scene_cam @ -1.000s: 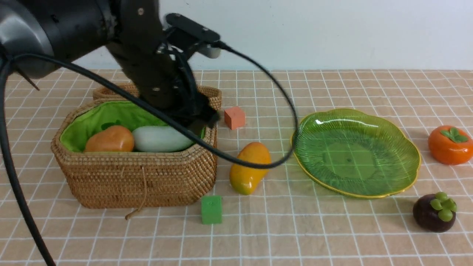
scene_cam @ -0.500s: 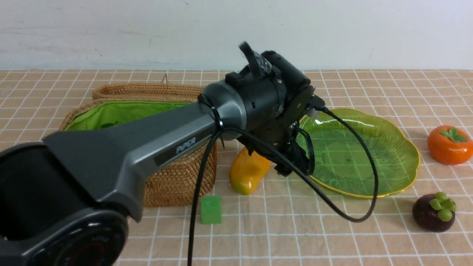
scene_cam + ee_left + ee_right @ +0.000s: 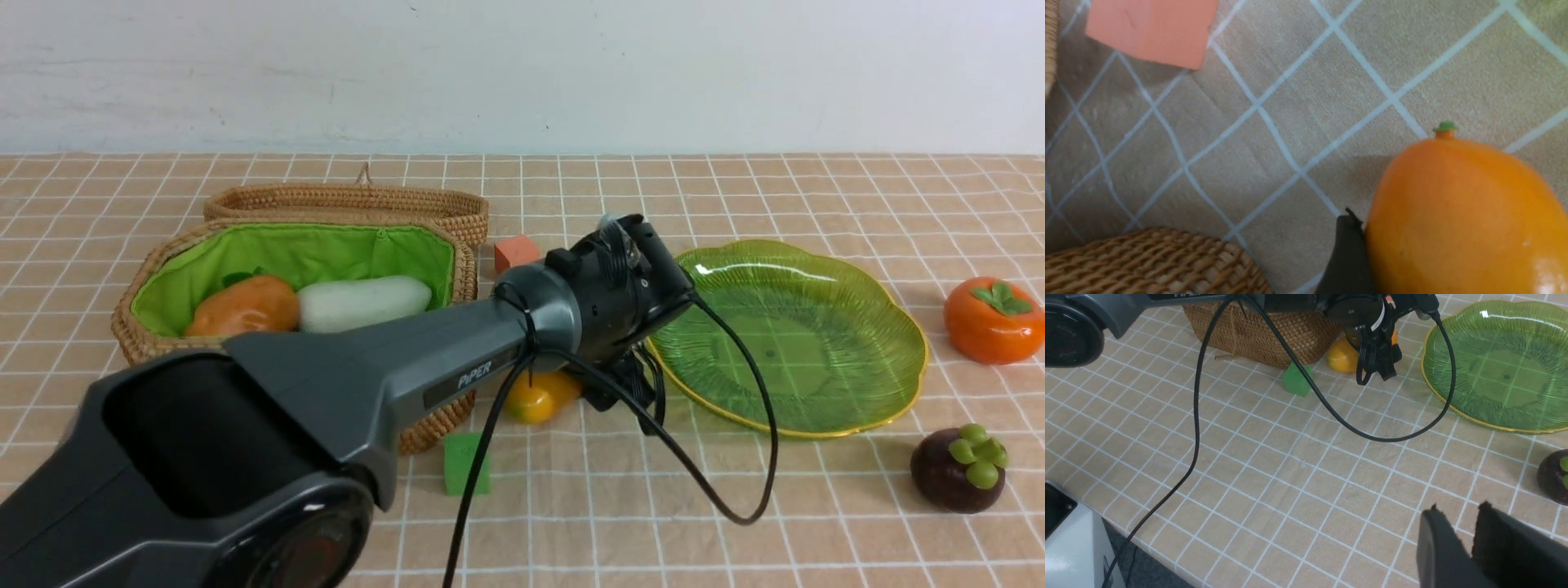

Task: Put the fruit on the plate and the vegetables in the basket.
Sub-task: Grab the mango with your left arm and place it on the right plate

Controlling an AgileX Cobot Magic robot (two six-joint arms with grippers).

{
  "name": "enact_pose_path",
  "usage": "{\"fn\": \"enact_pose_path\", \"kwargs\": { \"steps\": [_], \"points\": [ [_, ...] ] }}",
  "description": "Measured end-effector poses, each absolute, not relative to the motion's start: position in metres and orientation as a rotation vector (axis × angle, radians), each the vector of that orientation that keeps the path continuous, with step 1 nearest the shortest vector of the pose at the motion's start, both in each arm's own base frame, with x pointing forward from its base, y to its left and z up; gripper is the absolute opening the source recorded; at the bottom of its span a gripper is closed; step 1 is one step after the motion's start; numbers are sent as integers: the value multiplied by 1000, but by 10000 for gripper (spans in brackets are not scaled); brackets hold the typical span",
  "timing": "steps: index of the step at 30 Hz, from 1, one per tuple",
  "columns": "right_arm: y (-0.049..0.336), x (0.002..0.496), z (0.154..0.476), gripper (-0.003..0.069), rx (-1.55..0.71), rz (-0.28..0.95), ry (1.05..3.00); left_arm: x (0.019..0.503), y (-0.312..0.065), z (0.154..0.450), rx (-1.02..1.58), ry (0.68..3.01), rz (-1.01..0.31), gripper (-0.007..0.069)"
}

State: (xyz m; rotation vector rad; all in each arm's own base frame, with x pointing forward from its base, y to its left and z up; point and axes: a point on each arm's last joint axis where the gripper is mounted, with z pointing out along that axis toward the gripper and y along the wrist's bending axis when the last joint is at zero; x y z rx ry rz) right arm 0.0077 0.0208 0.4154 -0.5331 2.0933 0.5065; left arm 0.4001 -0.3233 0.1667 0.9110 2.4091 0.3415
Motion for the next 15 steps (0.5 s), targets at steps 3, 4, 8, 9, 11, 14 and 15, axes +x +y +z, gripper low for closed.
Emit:
{"fn": "enact_pose_path", "kwargs": {
  "steps": [3, 4, 8, 9, 11, 14, 15],
  "points": [
    [21, 8, 415, 148, -532, 501, 2093, 396, -324, 173, 899, 2440, 387, 536],
    [20, 8, 415, 148, -530, 492, 2093, 395, -326, 181, 889, 2439, 395, 536],
    [14, 12, 415, 149, -483, 415, 2101, 386, -343, 222, 857, 2356, 320, 536],
    [12, 13, 414, 149, -456, 392, 2107, 383, -350, 239, 845, 2308, 260, 536],
    [8, 15, 414, 150, -398, 355, 2115, 376, -364, 266, 824, 2225, 119, 536],
    [1, 19, 415, 150, -282, 293, 2123, 366, -393, 294, 796, 2061, -223, 536],
    [0, 19, 415, 150, -264, 286, 2123, 368, -401, 292, 798, 2004, -297, 536]
  ]
}}
